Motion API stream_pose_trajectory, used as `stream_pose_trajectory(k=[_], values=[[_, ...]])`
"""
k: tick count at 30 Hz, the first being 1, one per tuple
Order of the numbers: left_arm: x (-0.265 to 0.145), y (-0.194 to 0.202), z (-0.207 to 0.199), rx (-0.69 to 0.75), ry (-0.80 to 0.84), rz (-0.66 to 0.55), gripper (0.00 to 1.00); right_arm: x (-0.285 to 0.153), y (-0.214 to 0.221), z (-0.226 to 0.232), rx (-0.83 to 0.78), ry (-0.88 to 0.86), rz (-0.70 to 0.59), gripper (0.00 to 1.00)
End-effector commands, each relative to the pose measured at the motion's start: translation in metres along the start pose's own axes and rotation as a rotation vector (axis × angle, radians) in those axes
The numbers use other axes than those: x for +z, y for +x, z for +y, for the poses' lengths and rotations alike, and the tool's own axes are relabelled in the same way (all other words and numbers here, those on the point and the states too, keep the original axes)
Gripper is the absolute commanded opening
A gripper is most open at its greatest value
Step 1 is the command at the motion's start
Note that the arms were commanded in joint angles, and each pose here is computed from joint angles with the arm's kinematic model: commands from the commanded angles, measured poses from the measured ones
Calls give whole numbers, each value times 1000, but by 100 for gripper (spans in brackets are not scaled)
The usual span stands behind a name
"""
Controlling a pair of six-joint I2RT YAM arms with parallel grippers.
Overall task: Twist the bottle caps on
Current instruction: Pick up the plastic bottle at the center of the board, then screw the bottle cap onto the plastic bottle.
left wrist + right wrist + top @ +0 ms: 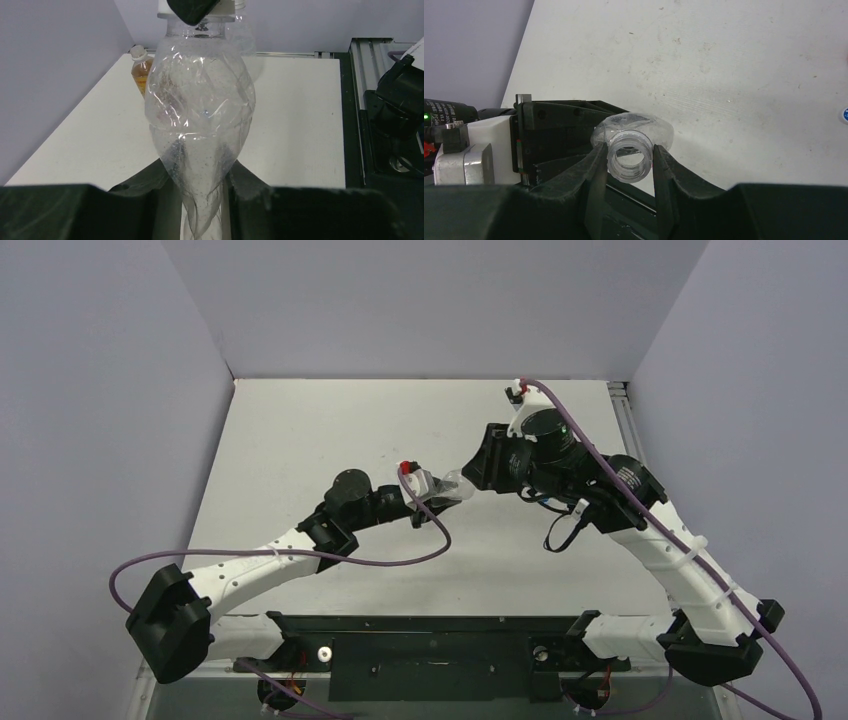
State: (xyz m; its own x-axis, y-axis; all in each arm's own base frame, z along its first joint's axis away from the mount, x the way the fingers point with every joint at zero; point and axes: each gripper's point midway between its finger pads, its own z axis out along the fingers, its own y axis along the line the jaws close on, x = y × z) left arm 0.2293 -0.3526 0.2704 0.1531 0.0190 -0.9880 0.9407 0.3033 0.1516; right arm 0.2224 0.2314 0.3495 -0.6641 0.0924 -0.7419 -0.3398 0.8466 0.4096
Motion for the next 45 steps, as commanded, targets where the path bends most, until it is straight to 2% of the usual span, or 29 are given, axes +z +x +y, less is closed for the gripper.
stream_pose_trajectory(k=[1,2,4,6,10,13,15,18,19,22,27,31,37,45], values=[[1,-32,6,-5,-29,-85,10,-10,-19,-2,34,2,-121,25],[0,-31,6,-10,-34,-79,5,-11,-17,-4,39,8,-124,36],[-5,-26,7,-25,-51,-63,0,-14,-20,-7,47,19,-147,50],[-11,-24,10,-44,-79,-55,0,-20,-26,-10,52,34,-178,59],[-27,-15,26,-110,-175,-7,0,-40,-40,-35,88,148,-272,63],[-45,-5,41,-173,-278,57,0,-53,-42,-70,114,298,-339,64],[-58,0,50,-192,-347,101,0,-49,-34,-90,120,374,-334,64],[-79,8,63,-206,-435,161,0,-26,-8,-117,113,453,-263,62],[-85,3,64,-200,-444,154,0,-13,4,-130,119,478,-227,59],[-94,-1,60,-186,-439,163,0,16,20,-155,137,523,-188,54],[-105,-16,54,-143,-425,141,0,63,60,-215,120,703,-82,51],[-109,-23,50,-120,-412,123,0,96,81,-258,176,739,-25,50],[-109,-23,46,-113,-395,102,0,134,84,-293,216,755,-19,47],[-113,-23,42,-101,-389,76,0,157,94,-335,286,784,-14,45]])
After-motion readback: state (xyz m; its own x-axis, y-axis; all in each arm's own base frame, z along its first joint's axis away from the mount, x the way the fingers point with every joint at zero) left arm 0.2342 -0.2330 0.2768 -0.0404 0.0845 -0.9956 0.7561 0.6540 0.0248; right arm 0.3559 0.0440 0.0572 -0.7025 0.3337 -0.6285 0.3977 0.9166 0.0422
